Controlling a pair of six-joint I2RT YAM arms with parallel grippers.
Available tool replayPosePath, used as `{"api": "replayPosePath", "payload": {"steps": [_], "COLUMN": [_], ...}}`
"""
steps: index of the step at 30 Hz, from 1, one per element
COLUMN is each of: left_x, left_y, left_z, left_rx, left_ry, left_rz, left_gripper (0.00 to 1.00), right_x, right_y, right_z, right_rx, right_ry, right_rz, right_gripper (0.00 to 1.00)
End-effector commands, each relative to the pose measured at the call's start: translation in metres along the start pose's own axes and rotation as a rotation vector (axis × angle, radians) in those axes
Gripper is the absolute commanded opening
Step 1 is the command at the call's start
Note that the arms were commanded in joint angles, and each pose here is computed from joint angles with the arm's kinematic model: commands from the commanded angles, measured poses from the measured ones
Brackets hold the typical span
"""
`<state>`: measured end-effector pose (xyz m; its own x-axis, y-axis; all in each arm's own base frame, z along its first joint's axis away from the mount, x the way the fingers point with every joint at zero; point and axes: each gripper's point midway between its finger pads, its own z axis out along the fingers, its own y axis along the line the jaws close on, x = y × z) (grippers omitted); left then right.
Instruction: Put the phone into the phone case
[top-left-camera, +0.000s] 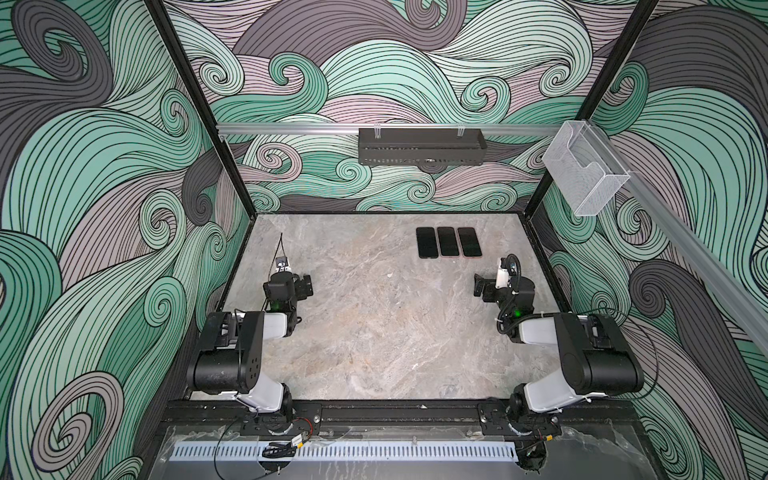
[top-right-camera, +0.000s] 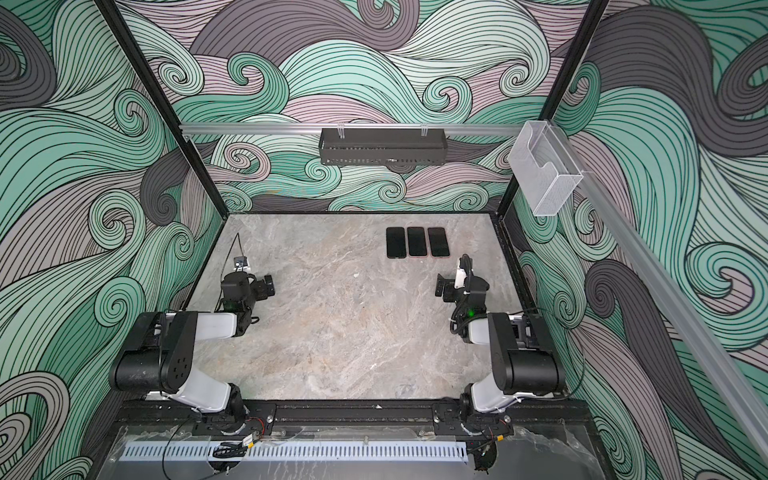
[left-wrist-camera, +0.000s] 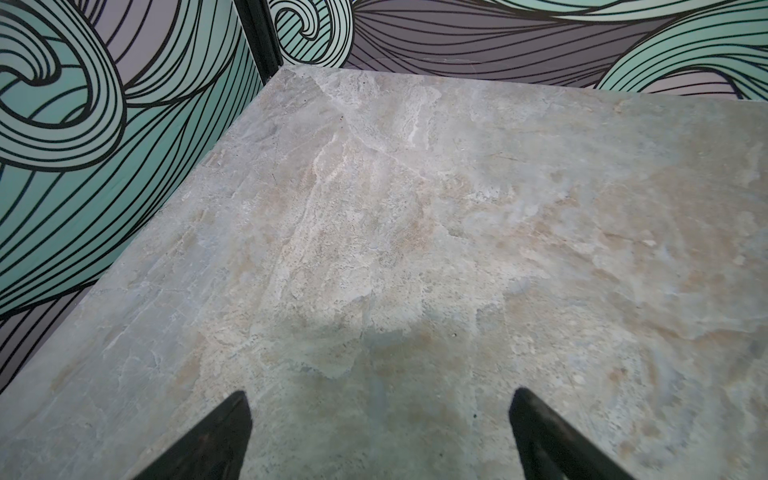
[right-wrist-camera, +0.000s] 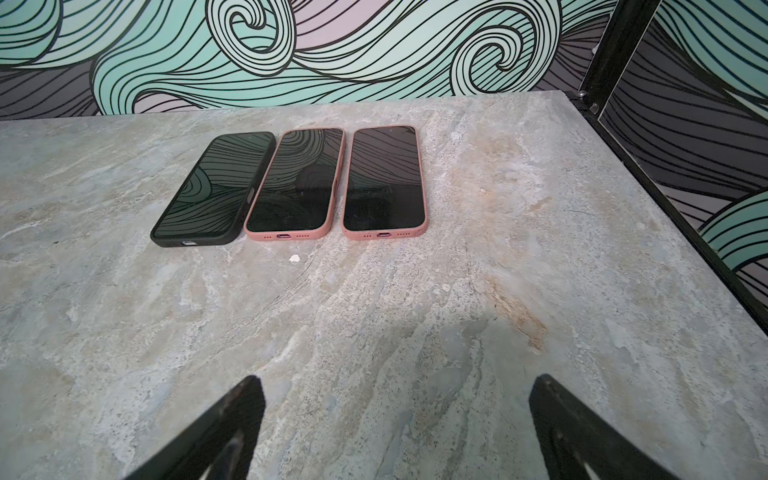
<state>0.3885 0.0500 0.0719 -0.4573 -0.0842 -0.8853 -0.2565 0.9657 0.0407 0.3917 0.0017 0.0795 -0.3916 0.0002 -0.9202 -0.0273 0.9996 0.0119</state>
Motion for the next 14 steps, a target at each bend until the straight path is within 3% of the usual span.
{"api": "replayPosePath", "payload": {"steps": [1, 14], "left_x": [-0.0146, -0.014], "left_y": [-0.0001, 0.0001], "left_z": [0.0003, 0.0002], "left_rx": [0.005, 0.005], "left_ry": [-0.027, -0.026], "left_rz": [-0.016, -0.016], "left_gripper": [0.98, 0.99], "right_x": [-0.0142, -0.0135], "right_y": [0.0001, 0.0008], "right_z": [0.0014, 0.0021], "right_rx": [0.009, 0.013], "right_ry": [-0.029, -0.024], "right_rz": [-0.022, -0.028], "right_gripper": [1.0, 1.0]}}
